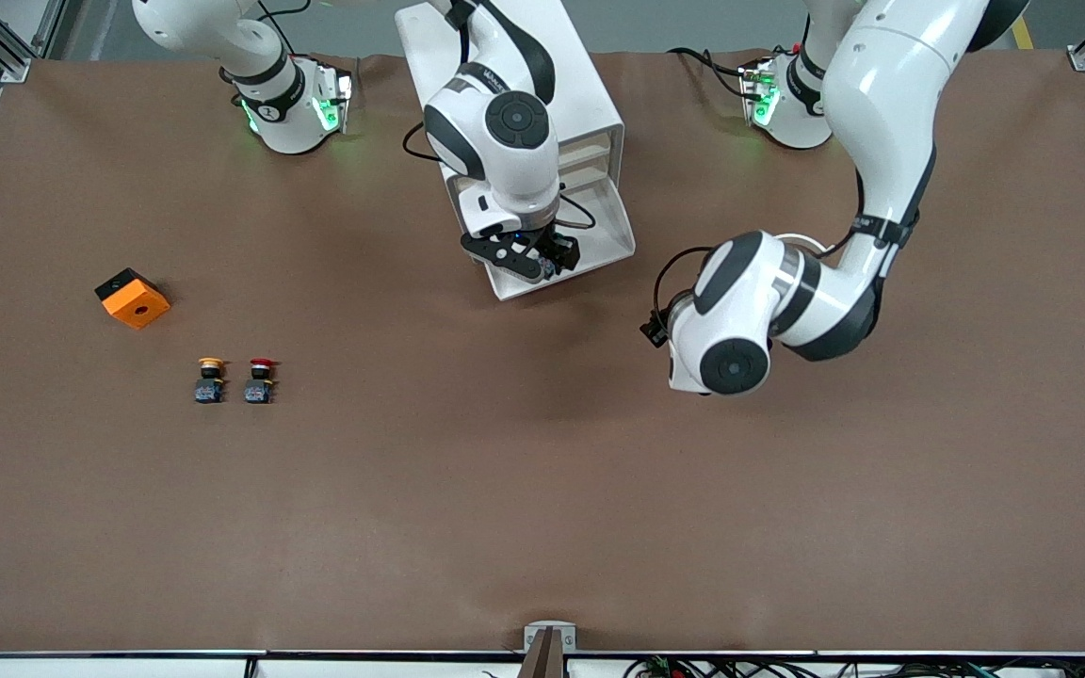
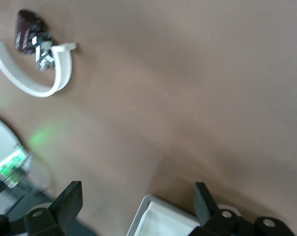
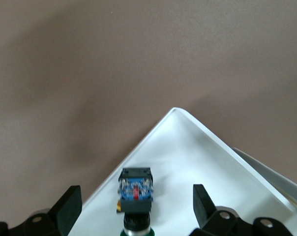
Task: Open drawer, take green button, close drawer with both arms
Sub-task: 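Grasp the button with the right gripper while the left gripper shifts, then push the drawer shut with the left gripper while the right gripper lifts, then carry the green button with the right gripper beside the other buttons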
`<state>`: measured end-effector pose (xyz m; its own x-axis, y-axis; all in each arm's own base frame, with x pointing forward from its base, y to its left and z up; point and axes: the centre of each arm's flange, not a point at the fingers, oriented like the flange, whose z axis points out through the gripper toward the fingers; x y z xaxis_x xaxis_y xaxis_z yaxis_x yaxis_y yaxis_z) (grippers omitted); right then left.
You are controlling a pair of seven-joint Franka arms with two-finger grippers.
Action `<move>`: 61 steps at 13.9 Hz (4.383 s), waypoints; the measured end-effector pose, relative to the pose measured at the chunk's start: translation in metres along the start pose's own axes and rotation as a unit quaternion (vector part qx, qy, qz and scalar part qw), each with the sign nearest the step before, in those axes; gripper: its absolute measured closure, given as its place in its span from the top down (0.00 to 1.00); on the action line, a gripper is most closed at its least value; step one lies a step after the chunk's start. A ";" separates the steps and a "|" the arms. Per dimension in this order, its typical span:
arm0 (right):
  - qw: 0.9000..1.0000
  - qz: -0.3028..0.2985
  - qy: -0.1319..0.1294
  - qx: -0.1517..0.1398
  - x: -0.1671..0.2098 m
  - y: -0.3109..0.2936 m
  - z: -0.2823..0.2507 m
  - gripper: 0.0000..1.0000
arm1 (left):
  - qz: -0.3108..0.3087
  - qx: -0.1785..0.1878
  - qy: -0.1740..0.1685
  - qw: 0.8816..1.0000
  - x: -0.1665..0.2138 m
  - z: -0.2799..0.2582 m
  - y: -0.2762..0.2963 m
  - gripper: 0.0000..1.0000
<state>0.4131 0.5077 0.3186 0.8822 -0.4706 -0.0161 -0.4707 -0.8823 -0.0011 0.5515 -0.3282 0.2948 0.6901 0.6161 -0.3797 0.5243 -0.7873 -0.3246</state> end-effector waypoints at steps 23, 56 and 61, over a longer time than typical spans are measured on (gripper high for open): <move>1.000 0.012 0.010 -0.014 -0.025 -0.009 0.055 1.00 | 0.084 -0.143 0.150 0.975 -0.062 -0.012 -0.026 1.00; 1.000 -0.003 -0.020 -0.020 0.131 0.045 -0.088 0.41 | 0.101 -0.172 0.176 0.964 -0.060 -0.007 -0.013 1.00; 0.995 -0.089 -0.040 -0.025 0.260 0.129 -0.090 0.41 | 0.134 -0.191 0.174 0.957 -0.085 0.029 0.020 1.00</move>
<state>0.5832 0.2707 0.4037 0.9466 -0.3066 -0.0992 -0.3042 -0.9518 0.0388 0.4888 -0.3960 0.2951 0.9150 0.3971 -0.0718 0.4030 -0.9086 0.1100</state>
